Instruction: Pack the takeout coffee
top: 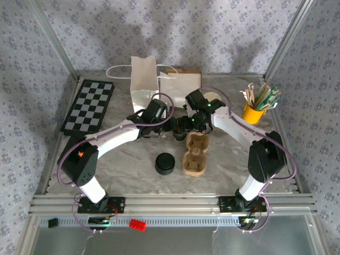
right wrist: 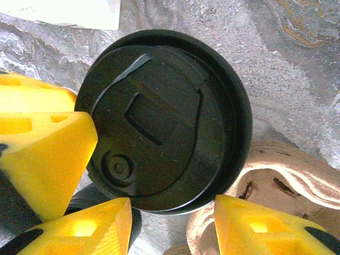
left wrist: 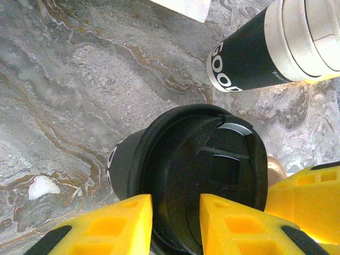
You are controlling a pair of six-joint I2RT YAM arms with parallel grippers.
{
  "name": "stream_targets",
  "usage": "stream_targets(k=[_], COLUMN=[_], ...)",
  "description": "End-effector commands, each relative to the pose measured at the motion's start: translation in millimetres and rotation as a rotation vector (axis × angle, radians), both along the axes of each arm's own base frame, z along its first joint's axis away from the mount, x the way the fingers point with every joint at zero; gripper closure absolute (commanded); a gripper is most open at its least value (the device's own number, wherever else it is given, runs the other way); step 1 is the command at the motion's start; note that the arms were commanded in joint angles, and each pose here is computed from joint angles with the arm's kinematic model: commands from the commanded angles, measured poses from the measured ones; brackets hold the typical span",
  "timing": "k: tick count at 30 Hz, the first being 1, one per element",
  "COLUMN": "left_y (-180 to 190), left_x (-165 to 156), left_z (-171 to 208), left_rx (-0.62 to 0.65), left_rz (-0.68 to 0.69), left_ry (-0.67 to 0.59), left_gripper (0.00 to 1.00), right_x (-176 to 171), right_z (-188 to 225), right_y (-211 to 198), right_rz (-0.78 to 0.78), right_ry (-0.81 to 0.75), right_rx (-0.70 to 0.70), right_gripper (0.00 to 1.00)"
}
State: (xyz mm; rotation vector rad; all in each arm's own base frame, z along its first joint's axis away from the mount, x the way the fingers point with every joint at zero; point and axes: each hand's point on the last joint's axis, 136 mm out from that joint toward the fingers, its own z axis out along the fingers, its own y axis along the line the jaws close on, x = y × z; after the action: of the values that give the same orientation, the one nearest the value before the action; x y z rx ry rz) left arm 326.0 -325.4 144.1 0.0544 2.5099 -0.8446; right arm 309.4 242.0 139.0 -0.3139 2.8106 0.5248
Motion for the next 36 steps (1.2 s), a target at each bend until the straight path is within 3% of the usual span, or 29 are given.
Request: stream_targets(k=[1, 9, 17, 25, 36], left_y=[0, 15, 37, 54, 66], left_x=[1, -15, -49, -70, -79], left_z=[20, 35, 42, 35, 33], left_rx=[0.000, -0.017, 0.023, 0.050, 0.077], left_rz=[-0.006, -0.003, -0.006, 0.000, 0.006], left_ry=[-0.028, -0.056, -0.091, -0.086, -0.093], left_gripper=[0.69, 0.68, 0.67, 0.66, 0.64], right_x=[-1, -25, -63, -74, -79], right_z=[25, 36, 0, -36, -44], right_y=[-4, -35, -66, -59, -50], right_rz=[0.000, -0.095, -0.304, -0.402, -0.448], right_ry=[-0.054, -0.064, -0.002, 0.027, 0.014], right_rx=[0.013, -0.066, -0.180, -0.232, -0.324], right_gripper=[0.50, 0.41, 0.35, 0.40, 0.48])
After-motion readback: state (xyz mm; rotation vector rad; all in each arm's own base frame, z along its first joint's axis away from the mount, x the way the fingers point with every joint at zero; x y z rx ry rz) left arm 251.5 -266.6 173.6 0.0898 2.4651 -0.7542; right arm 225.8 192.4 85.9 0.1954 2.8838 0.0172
